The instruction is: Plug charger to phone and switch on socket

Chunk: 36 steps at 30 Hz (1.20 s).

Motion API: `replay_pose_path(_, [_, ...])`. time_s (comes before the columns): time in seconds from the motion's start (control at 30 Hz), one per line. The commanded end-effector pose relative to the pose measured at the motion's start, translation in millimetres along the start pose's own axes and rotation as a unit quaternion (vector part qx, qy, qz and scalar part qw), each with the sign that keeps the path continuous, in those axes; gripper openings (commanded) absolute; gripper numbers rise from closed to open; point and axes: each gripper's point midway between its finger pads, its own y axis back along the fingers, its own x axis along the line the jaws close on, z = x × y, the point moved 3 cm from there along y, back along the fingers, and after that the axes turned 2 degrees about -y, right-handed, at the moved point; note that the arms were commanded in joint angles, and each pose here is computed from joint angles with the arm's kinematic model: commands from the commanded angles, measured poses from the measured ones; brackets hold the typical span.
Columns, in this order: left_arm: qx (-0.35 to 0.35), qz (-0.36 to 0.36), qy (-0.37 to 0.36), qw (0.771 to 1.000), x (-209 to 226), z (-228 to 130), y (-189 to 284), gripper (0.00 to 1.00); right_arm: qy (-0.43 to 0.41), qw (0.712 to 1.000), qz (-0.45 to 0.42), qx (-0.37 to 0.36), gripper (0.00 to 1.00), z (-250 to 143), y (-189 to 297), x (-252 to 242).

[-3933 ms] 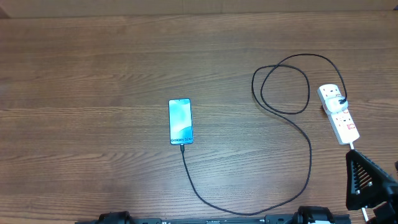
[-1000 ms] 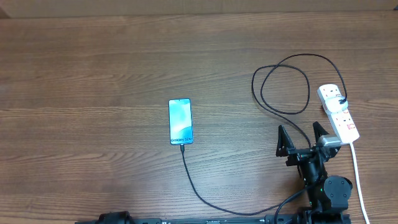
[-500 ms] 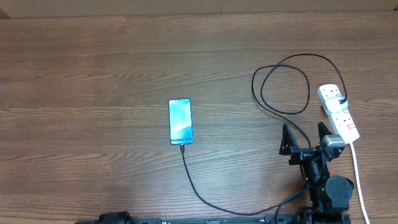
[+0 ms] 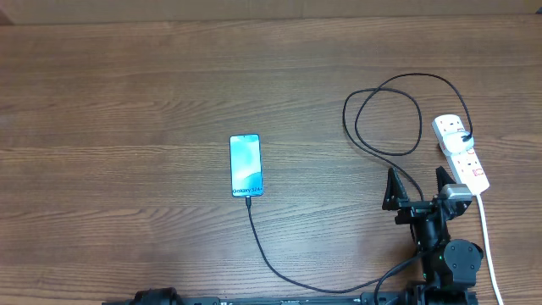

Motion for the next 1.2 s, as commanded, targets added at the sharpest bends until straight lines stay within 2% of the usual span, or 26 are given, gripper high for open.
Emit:
replay_pose_path(0.0, [-0.008, 0.006, 0.012, 1.000, 1.7, -0.4, 2.3, 1.00, 0.003, 1.000, -0.004, -0.003, 1.00, -1.5, -0.1, -1.7])
replay_pose_path(0.47, [-0.013, 0.016, 0.009, 1.000, 4.6, 1.0, 2.4, 1.00, 0.003, 1.000, -0.004, -0.003, 1.00, -1.6, -0.1, -1.7])
replay_pose_path(0.63, [0.009, 0.014, 0.040, 0.999, -0.3, -4.3, -11.7, 1.00, 0.003, 1.000, -0.004, -0.003, 1.00, -1.5, -0.1, -1.7])
replay_pose_path(0.83, [0.040, 0.013, 0.029, 0.999, -17.9, -11.4, -71.7, 1.00, 0.003, 1.000, -0.004, -0.003, 1.00, -1.5, -0.1, -1.7])
replay_pose_path(0.97, [0.062, -0.043, -0.016, 0.997, -45.8, -26.5, -128.1, 0.99, 0.003, 1.000, -0.004, -0.003, 1.00, -1.5, -0.1, -1.7])
replay_pose_path(1.13, [0.088, -0.100, -0.045, 0.990, -69.7, -68.0, -197.9, 1.00, 0.003, 1.000, -0.004, -0.003, 1.00, -1.5, -0.1, -1.7])
replay_pose_path(1.17, [0.098, -0.117, -0.044, 0.987, -74.8, -85.7, -217.2, 0.99, 0.003, 1.000, -0.004, -0.003, 1.00, -1.5, -0.1, -1.7])
